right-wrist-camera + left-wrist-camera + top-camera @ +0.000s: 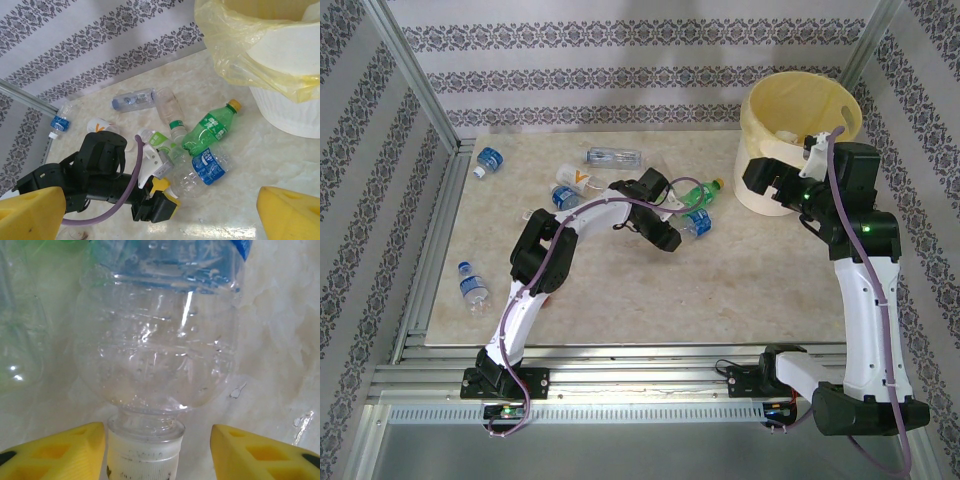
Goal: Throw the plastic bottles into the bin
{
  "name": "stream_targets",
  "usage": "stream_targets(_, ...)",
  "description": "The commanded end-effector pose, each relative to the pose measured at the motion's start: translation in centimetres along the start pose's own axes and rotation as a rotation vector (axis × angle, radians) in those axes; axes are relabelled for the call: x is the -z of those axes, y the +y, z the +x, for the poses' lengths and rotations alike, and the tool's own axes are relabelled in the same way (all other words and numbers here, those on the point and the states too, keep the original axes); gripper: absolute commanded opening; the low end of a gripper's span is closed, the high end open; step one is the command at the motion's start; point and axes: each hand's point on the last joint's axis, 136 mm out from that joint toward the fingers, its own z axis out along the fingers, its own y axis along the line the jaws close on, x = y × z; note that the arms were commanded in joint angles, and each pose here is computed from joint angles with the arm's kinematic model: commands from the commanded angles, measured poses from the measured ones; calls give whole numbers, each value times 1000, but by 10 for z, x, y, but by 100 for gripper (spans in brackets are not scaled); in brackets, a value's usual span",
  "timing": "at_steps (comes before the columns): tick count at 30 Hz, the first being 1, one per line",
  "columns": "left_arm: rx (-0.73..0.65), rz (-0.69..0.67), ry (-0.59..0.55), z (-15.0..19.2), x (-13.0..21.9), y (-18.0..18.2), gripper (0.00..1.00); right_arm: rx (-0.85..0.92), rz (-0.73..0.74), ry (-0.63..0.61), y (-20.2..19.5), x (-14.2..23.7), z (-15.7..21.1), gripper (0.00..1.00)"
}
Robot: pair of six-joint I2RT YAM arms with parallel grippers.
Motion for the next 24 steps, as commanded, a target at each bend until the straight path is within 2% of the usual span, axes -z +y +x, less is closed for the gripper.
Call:
stream_targets(1,-3,7,-16,0,0,3,53,2,-18,5,4,1,5,98)
stream_targets(11,-8,-5,-26,6,6,2,34,-8,-17,11,1,-4,7,98)
stream_targets(19,-17,5,-59,8,13,-4,26,-27,-19,33,-2,-11,13,98)
stream_targets(24,-18,10,-88,8,19,-8,25,-35,-15,40,-4,-13,16,98)
